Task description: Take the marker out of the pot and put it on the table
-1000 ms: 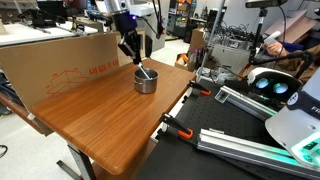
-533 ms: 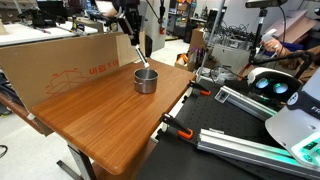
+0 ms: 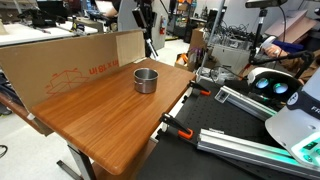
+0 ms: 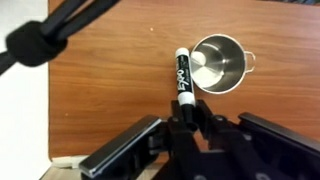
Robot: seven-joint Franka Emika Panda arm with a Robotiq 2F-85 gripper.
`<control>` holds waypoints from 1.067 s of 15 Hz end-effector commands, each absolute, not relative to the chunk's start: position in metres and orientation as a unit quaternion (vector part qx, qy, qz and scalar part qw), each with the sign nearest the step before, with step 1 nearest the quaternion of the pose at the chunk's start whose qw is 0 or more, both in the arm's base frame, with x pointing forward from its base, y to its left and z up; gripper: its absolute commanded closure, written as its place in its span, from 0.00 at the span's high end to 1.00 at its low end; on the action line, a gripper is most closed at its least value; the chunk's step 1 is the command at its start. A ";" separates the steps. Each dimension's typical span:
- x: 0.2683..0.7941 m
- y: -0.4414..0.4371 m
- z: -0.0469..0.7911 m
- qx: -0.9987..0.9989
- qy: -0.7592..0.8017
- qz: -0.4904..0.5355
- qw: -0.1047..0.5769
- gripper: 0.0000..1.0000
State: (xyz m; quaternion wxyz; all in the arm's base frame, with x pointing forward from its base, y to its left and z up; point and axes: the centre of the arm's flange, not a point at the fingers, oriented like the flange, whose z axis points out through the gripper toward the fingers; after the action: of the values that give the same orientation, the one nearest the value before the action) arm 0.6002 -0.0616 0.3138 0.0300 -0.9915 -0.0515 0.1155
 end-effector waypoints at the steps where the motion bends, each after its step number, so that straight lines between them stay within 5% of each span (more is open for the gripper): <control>1: 0.605 -0.086 0.307 -0.987 -0.043 0.144 0.062 0.05; 16: 0.653 -0.156 0.201 -0.968 0.058 0.241 0.042 0.05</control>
State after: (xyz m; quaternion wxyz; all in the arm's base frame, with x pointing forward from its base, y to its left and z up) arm 0.6271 -0.1464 0.2135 0.0478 -0.9749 0.0281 0.2156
